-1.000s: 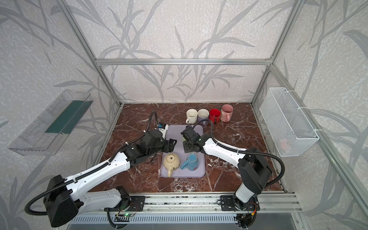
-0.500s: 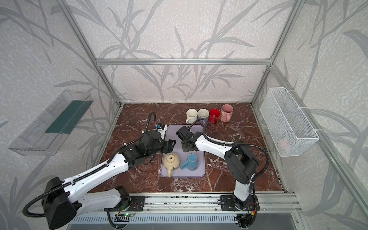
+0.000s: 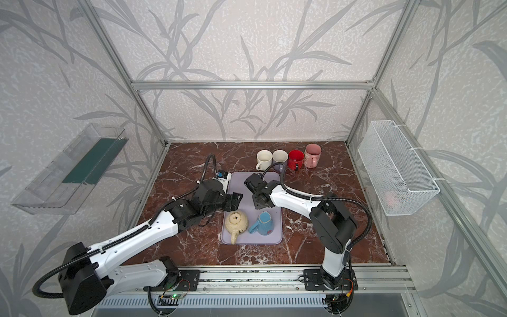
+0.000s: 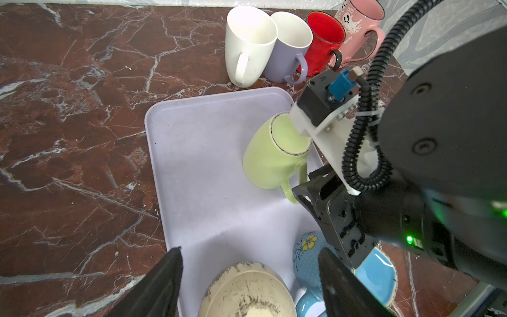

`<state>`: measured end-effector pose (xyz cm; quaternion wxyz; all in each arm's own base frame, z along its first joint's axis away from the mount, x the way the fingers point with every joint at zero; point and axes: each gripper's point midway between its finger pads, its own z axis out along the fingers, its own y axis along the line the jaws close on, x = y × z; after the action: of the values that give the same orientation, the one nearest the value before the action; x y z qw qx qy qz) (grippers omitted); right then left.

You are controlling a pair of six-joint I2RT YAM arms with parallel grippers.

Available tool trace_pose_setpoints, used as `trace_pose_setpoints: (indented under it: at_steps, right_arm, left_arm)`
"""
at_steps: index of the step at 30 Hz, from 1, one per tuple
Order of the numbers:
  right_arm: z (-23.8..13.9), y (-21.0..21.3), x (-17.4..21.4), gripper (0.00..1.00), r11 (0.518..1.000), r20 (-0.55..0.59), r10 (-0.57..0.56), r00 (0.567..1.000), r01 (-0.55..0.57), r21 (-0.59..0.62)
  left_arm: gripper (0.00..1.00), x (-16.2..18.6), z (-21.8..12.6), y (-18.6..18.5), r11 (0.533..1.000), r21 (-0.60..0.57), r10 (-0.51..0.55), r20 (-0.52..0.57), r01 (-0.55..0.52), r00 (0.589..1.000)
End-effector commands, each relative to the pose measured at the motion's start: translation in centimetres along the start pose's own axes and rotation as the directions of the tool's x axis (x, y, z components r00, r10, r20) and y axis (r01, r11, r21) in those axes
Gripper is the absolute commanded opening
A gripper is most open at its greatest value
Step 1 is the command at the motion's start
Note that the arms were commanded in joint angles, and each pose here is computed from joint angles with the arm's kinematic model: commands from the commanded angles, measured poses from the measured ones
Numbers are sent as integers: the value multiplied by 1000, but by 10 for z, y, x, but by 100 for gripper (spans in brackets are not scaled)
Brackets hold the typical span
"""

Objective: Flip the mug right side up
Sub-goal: 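Close the right gripper on the green mug's base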

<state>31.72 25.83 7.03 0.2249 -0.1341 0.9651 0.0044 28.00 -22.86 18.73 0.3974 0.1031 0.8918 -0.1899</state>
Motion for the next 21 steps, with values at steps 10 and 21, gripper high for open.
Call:
trace_pose_setpoints:
  at_steps: [10,21]
  right_arm:
    - [-8,6,-22,36,999,15,-46,999,46,-14]
    - [5,-4,-23,34,999,-17,-33,999,33,25]
  left_arm:
    - [76,0,1,4,1000,-29,9,2,-9,1000]
    - [76,1,3,4,1000,-28,11,-4,-11,1000]
